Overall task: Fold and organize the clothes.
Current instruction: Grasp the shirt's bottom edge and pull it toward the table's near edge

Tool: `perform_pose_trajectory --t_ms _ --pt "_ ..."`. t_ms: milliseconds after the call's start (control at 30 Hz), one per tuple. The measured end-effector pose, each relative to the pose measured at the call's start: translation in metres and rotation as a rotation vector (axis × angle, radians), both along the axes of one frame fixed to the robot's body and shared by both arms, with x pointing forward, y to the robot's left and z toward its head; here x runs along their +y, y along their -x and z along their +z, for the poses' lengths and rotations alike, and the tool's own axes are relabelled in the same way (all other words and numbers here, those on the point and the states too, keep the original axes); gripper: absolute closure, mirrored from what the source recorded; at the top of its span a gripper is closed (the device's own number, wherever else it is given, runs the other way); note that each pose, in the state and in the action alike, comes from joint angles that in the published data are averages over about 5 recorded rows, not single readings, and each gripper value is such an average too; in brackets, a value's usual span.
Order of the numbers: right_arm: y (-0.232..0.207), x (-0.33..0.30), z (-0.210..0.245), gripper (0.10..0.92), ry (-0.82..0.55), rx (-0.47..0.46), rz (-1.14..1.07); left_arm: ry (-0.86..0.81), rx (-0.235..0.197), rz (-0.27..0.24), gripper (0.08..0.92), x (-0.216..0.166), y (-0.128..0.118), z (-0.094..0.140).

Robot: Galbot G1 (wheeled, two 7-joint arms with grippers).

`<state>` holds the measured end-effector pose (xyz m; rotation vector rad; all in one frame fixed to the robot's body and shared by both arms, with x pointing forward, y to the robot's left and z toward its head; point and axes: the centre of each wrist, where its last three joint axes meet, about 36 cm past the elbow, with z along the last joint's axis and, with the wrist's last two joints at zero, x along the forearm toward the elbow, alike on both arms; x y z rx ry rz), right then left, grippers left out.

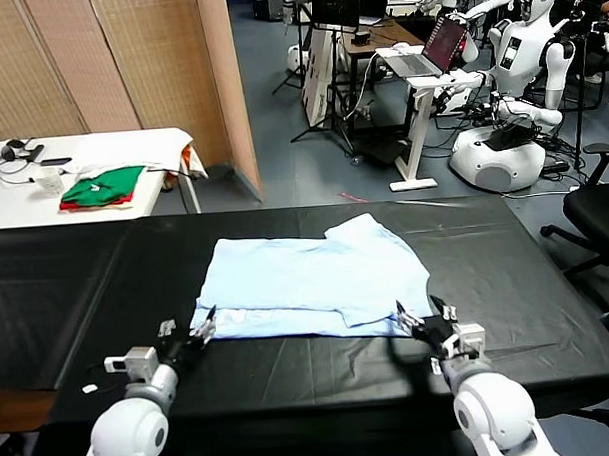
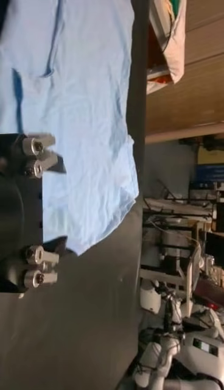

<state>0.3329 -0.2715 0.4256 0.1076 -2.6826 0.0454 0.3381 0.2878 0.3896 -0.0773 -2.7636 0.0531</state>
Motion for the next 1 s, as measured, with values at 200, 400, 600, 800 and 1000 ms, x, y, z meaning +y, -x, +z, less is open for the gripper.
perform_pose_trajectory --t_ms 200,400,600,800,1000 --pt "0.009 -0.002 -0.007 0.200 -0.017 0.026 -0.010 -0.005 0.028 0.020 0.093 0.006 0.011 -0.006" --pt "0.013 -0.001 -0.013 0.298 -0.027 0.039 -0.016 -0.002 0.044 0.023 0.093 0.009 0.016 -0.010" --pt "0.014 0.000 -0.015 0.603 -0.031 0.042 -0.017 0.001 0.047 0.010 0.221 0.009 0.018 -0.011" --pt "0.015 0.003 -0.011 0.833 -0.030 0.033 -0.013 -0.026 0.041 0.005 0.572 0.008 0.020 -0.011" --pt "0.020 0.008 -0.006 0.880 -0.021 0.038 0.002 -0.078 0.039 0.012 0.849 0.009 0.025 -0.009"
